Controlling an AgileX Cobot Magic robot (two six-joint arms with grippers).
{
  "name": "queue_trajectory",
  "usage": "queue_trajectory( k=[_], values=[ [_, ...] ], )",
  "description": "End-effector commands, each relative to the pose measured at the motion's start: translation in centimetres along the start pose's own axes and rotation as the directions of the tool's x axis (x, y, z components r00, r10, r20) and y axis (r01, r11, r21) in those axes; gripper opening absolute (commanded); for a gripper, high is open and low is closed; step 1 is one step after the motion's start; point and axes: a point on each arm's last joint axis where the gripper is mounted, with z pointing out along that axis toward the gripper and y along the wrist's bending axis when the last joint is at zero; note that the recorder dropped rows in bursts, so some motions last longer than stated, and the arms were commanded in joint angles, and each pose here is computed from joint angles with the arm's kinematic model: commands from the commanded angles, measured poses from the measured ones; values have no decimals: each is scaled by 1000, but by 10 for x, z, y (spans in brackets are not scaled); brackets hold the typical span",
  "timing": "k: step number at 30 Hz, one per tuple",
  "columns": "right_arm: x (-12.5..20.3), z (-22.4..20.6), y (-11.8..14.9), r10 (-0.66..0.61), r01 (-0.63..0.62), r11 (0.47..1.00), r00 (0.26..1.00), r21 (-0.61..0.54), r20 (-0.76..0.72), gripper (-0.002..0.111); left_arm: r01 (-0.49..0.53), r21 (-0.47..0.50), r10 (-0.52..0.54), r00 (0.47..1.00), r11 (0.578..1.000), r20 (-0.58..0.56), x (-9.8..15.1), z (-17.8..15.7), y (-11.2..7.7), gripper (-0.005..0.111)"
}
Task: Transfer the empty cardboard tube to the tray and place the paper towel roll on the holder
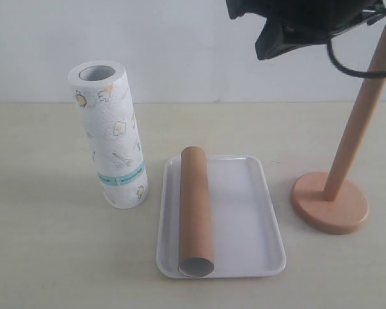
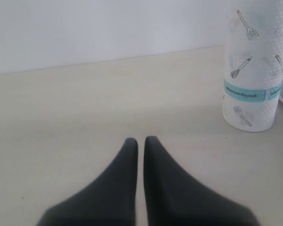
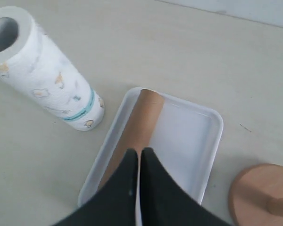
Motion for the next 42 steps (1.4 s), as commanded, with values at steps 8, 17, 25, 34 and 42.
queue_trajectory(
  k=[8,17,25,34,42],
  values=[
    [98,-68,-1,-137,149,988,962,-32,238,1,10,0,-10,1000,1000,7,0,0,0,4],
    [139,-121,-8,-137,154,987,952,-45,273,1,10,0,-10,1000,1000,7,0,0,0,4],
    [151,-153,-10,-114,152,986,910,-65,398,1,10,0,-10,1000,1000,7,0,0,0,4],
    [176,-157,-41,-113,-24,977,785,212,609,1,10,0,-10,1000,1000,7,0,0,0,4],
    [246,-103,-74,-71,-274,876,740,396,669,1,10,0,-10,1000,1000,7,0,0,0,4]
  ],
)
